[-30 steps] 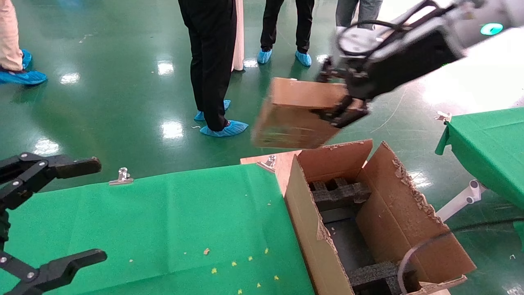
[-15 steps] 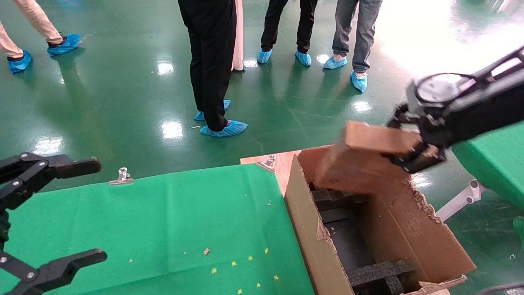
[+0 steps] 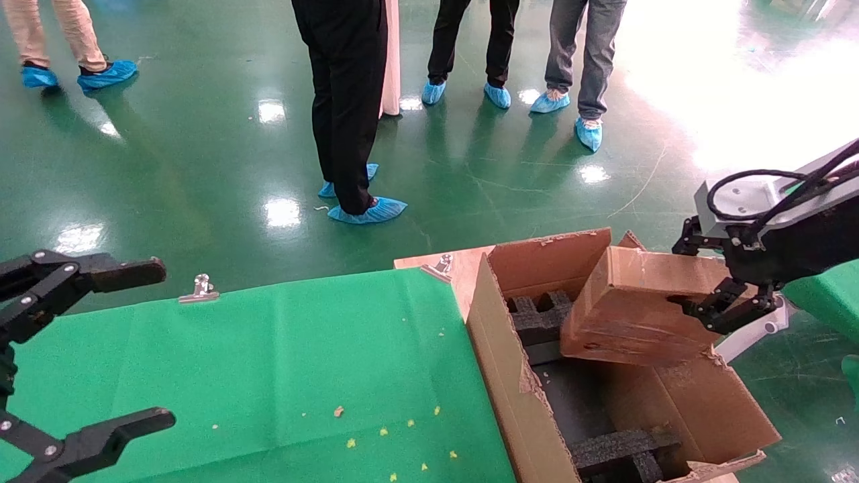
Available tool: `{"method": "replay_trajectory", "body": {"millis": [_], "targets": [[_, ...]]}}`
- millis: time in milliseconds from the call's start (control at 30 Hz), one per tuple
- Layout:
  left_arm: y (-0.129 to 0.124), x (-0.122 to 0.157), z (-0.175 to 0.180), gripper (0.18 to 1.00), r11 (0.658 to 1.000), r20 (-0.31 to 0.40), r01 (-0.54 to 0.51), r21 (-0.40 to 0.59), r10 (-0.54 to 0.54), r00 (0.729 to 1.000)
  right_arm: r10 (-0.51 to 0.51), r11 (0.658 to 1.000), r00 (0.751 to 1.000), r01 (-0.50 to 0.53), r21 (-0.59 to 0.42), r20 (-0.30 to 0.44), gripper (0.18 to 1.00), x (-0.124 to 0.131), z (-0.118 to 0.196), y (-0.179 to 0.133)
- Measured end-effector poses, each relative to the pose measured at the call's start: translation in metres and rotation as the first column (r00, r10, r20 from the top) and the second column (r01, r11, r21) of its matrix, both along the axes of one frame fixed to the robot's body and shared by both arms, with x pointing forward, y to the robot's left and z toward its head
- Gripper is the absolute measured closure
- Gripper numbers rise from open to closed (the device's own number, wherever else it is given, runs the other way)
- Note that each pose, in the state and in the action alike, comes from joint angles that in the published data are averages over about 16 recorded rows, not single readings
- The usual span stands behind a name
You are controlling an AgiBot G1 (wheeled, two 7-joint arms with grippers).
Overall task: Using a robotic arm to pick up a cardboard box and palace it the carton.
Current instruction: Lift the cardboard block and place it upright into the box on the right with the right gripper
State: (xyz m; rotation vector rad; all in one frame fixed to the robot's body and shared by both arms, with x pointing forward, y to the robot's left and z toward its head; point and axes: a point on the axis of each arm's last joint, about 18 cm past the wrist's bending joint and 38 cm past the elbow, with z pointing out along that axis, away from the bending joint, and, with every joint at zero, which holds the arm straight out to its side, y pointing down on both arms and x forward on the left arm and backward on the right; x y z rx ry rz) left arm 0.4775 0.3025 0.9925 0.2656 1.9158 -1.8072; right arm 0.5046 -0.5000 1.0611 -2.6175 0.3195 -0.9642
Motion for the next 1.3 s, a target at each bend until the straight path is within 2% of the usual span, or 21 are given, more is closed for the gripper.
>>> {"method": "replay_trajectory", "body": {"millis": [233, 400, 600, 800, 967, 1100, 1300], "targets": [[0.000, 0.000, 0.000, 0.184, 1.000, 0.000, 0.000, 0.000, 0.000, 1.000, -0.112, 0.989, 0.993, 0.114, 0.090, -0.027, 0.872, 0.015, -0.013, -0.003], [0.000, 0.000, 0.000, 0.184, 1.000, 0.000, 0.000, 0.000, 0.000, 1.000, -0.240, 0.949, 0.968, 0.250, 0.191, -0.073, 0.876, 0.028, -0.028, -0.007], [0.000, 0.000, 0.000, 0.184, 1.000, 0.000, 0.000, 0.000, 0.000, 1.000, -0.411, 0.844, 0.898, 0.440, 0.307, -0.157, 0.879, 0.039, -0.046, -0.014], [0.000, 0.000, 0.000, 0.184, 1.000, 0.000, 0.000, 0.000, 0.000, 1.000, -0.540, 0.709, 0.807, 0.590, 0.386, -0.240, 0.882, 0.039, -0.061, -0.024], [0.000, 0.000, 0.000, 0.184, 1.000, 0.000, 0.000, 0.000, 0.000, 1.000, -0.616, 0.603, 0.733, 0.675, 0.425, -0.289, 0.883, 0.037, -0.072, -0.032], [0.000, 0.000, 0.000, 0.184, 1.000, 0.000, 0.000, 0.000, 0.000, 1.000, -0.653, 0.549, 0.694, 0.709, 0.442, -0.303, 0.884, 0.035, -0.080, -0.036], [0.000, 0.000, 0.000, 0.184, 1.000, 0.000, 0.000, 0.000, 0.000, 1.000, -0.696, 0.507, 0.658, 0.733, 0.453, -0.288, 0.885, 0.035, -0.086, -0.040]]}}
